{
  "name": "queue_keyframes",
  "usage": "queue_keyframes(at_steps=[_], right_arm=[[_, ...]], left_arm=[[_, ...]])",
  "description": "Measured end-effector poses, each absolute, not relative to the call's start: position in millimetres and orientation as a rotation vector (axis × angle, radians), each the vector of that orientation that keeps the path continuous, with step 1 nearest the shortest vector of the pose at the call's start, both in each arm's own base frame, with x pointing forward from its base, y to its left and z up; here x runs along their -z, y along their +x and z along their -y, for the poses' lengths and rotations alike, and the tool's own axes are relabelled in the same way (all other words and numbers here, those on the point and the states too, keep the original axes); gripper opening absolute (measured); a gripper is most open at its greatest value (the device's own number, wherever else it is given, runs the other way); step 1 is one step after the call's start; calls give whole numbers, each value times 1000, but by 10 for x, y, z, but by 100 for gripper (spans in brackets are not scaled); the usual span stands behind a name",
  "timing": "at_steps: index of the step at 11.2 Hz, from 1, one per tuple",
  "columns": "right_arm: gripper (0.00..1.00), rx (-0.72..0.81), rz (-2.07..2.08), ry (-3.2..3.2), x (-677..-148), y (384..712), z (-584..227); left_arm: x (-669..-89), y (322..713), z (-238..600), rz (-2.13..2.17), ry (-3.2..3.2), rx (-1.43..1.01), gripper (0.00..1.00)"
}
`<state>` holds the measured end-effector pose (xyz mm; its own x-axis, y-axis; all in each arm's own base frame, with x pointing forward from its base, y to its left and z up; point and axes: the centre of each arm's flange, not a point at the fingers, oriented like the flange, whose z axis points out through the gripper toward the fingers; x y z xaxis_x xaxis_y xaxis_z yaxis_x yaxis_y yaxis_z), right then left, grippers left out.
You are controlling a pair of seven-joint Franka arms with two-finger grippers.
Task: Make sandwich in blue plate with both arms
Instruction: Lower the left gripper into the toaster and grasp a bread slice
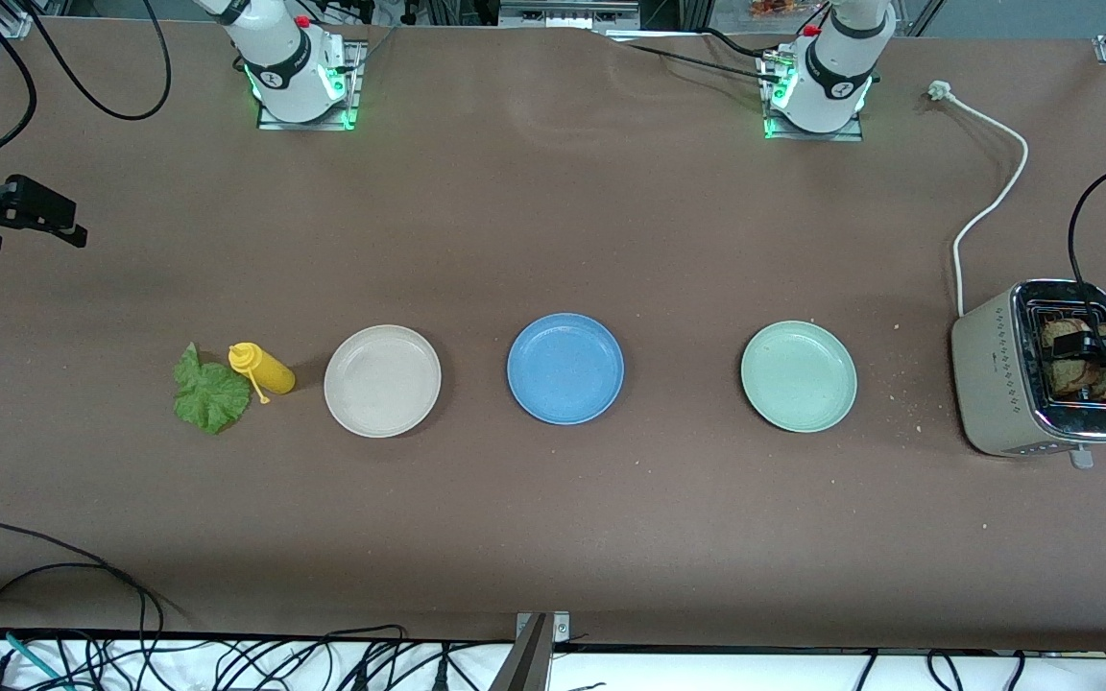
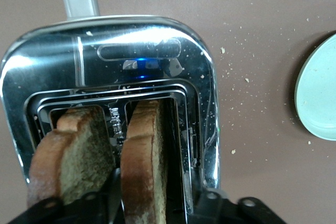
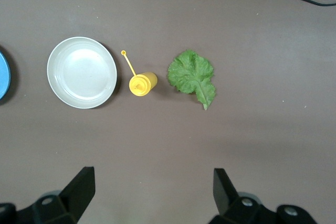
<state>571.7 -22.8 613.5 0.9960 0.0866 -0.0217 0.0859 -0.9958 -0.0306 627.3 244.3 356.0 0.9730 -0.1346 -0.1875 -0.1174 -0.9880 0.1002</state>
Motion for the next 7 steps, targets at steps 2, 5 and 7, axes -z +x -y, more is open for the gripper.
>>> queue_keyframes(at_steps=[2, 5, 7], right_arm=[[100, -36, 134, -3109, -6135, 5717, 227], [100, -36, 134, -3109, -6135, 5717, 227], [100, -36, 135, -3109, -6134, 5718, 227]], left_arm=[[-3578, 6266, -2459, 190, 3030, 302, 37], [-3657, 6256, -2474, 187, 3023, 318, 14], [-3845, 6253, -2465, 189, 3031, 299, 14]])
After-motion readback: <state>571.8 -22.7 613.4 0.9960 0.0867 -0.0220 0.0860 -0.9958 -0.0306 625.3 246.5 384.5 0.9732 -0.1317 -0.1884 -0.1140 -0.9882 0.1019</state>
